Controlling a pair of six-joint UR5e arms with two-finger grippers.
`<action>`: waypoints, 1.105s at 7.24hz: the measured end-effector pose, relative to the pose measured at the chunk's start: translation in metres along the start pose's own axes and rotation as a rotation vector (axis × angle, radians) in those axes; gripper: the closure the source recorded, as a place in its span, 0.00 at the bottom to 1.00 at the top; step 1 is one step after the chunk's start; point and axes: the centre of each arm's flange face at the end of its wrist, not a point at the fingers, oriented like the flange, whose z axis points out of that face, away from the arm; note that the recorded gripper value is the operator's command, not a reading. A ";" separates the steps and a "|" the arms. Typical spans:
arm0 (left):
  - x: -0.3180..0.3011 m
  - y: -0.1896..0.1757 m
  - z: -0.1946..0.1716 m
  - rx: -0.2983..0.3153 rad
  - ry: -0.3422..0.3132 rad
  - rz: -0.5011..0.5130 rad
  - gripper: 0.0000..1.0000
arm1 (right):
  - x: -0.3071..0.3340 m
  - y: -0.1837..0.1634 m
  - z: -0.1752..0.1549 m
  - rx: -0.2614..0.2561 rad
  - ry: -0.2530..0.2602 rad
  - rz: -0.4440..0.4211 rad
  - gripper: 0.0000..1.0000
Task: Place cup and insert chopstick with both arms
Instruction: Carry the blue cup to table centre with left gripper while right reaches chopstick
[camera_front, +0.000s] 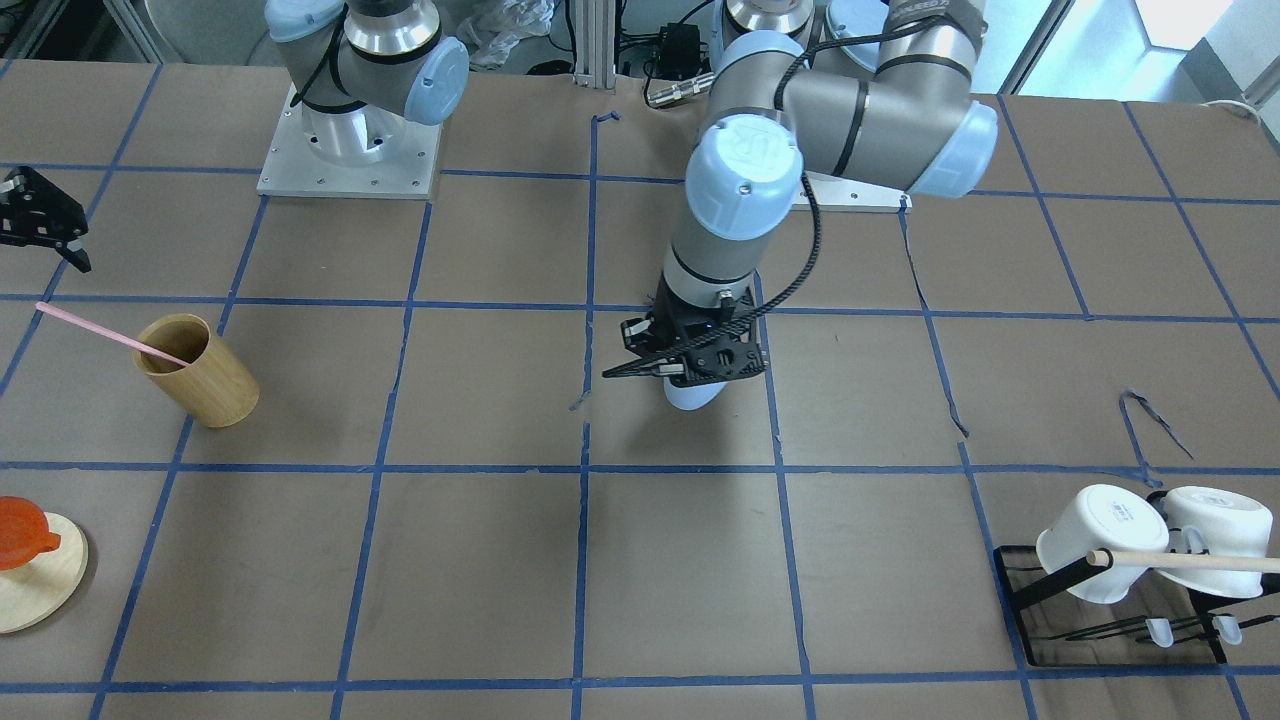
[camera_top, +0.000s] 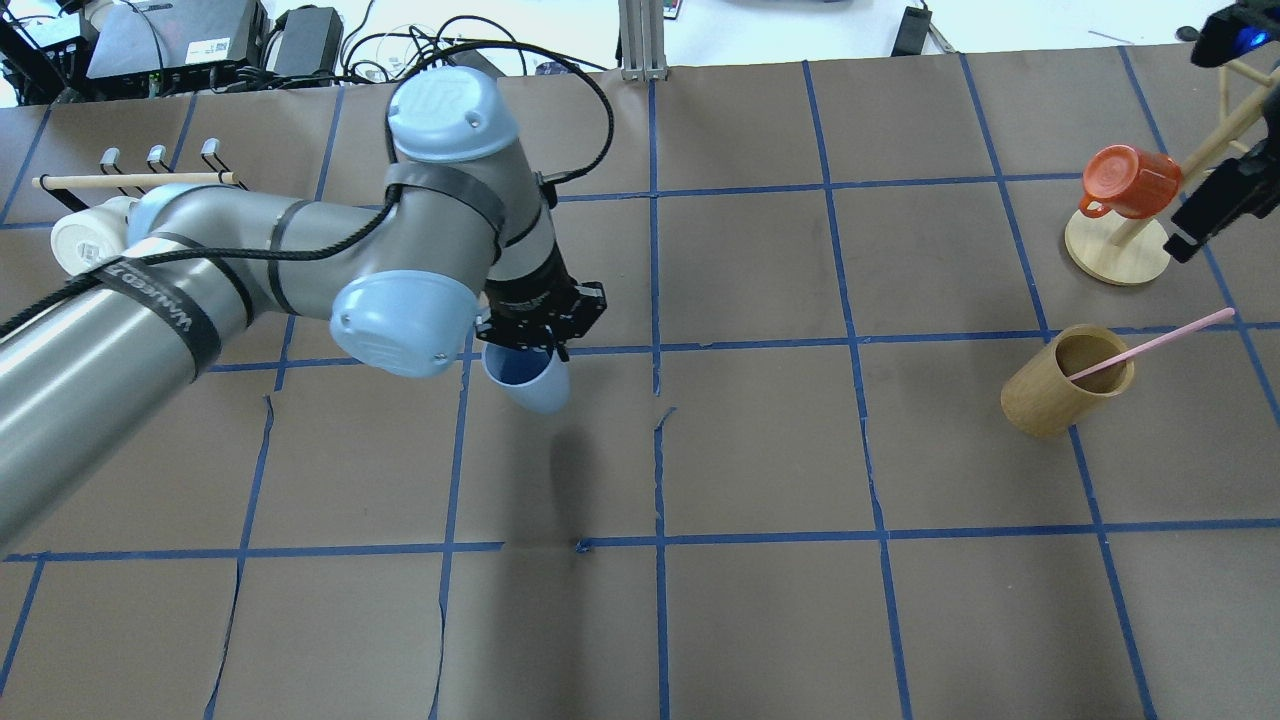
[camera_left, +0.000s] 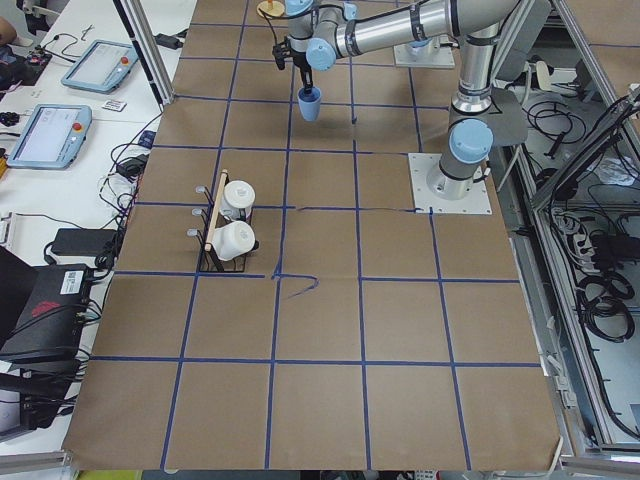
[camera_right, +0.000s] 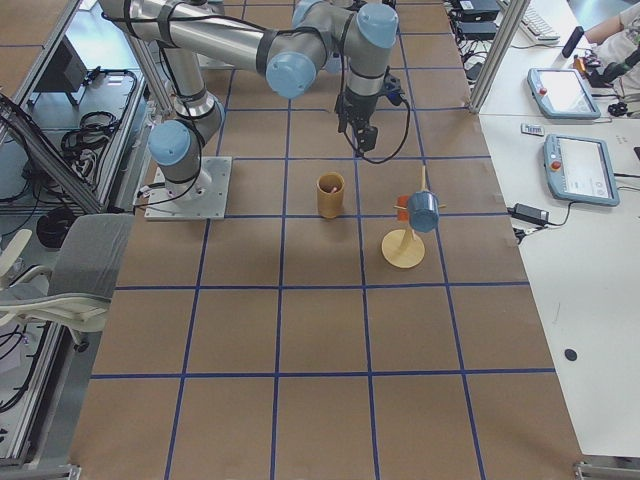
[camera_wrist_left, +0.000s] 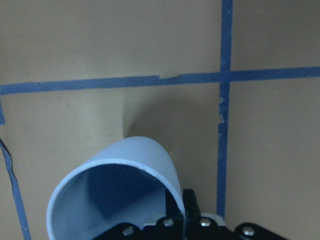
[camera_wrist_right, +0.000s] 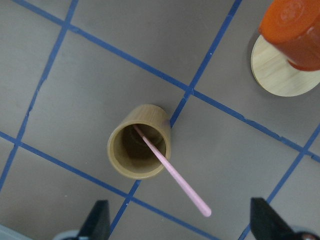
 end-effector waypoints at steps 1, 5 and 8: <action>0.030 0.013 0.014 0.006 0.021 -0.016 1.00 | 0.014 0.016 0.024 0.022 0.004 -0.053 0.00; 0.080 0.011 0.046 0.027 0.038 0.004 0.01 | 0.015 0.043 0.071 0.041 -0.031 -0.096 0.09; 0.085 0.006 0.040 0.042 0.044 0.022 0.00 | 0.013 0.047 0.088 0.036 -0.071 -0.036 0.39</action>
